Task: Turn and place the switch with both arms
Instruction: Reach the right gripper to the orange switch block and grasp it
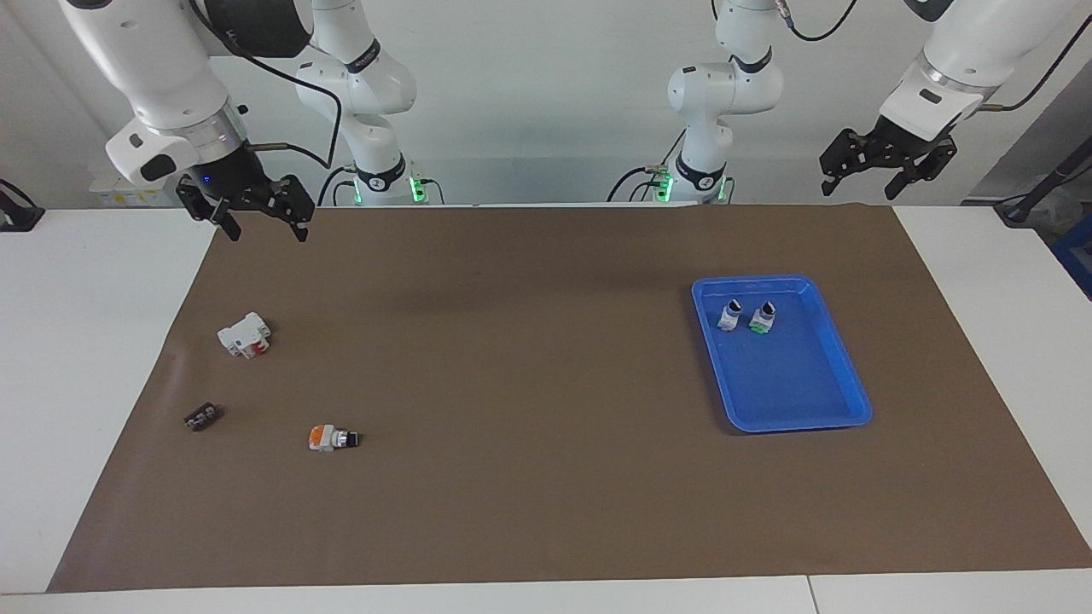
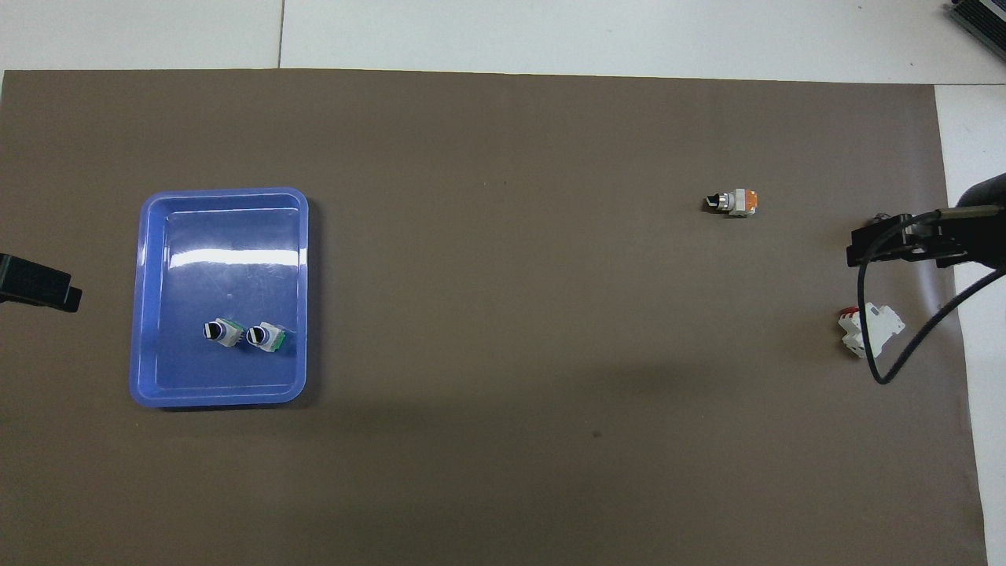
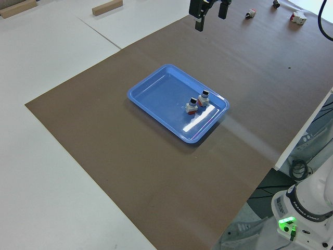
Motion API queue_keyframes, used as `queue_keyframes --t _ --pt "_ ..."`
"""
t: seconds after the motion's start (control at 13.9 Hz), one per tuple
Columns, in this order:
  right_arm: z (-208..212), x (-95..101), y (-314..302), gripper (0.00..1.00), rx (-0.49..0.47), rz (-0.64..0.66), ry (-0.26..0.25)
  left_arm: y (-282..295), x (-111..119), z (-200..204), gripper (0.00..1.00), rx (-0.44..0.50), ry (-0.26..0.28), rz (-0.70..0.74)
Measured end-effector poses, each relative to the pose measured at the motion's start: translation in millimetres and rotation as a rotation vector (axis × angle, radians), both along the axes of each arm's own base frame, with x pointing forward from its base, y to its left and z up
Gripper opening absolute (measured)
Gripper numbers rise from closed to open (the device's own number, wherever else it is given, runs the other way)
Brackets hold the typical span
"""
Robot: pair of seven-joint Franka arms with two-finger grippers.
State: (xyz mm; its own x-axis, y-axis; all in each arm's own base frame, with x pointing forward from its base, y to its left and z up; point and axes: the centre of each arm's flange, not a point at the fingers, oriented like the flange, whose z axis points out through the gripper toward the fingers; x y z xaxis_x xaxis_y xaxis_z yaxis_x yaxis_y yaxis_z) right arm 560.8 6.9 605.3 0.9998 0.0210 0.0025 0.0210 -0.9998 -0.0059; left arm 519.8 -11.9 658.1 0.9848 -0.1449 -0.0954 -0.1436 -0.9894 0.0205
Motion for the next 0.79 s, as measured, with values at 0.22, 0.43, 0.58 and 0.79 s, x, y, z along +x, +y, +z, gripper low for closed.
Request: queue_keyframes --t 0.22,0.43,0.58,0.79 --pt "-44.2 20.9 11.4 1.00 0.015 0.156 -0.044 0.0 0.0 0.0 1.00 0.000 0.000 0.000" --pt "-105.4 57.7 18.6 1.00 0.013 0.412 -0.078 0.0 0.0 0.0 1.00 0.000 0.000 0.000" --pt "-143.5 78.5 18.6 1.00 0.005 0.615 -0.106 0.0 0.0 0.0 1.00 0.000 0.000 0.000" --pt "-198.7 102.2 14.1 1.00 -0.019 0.910 -0.139 0.0 0.0 0.0 1.00 0.000 0.000 0.000"
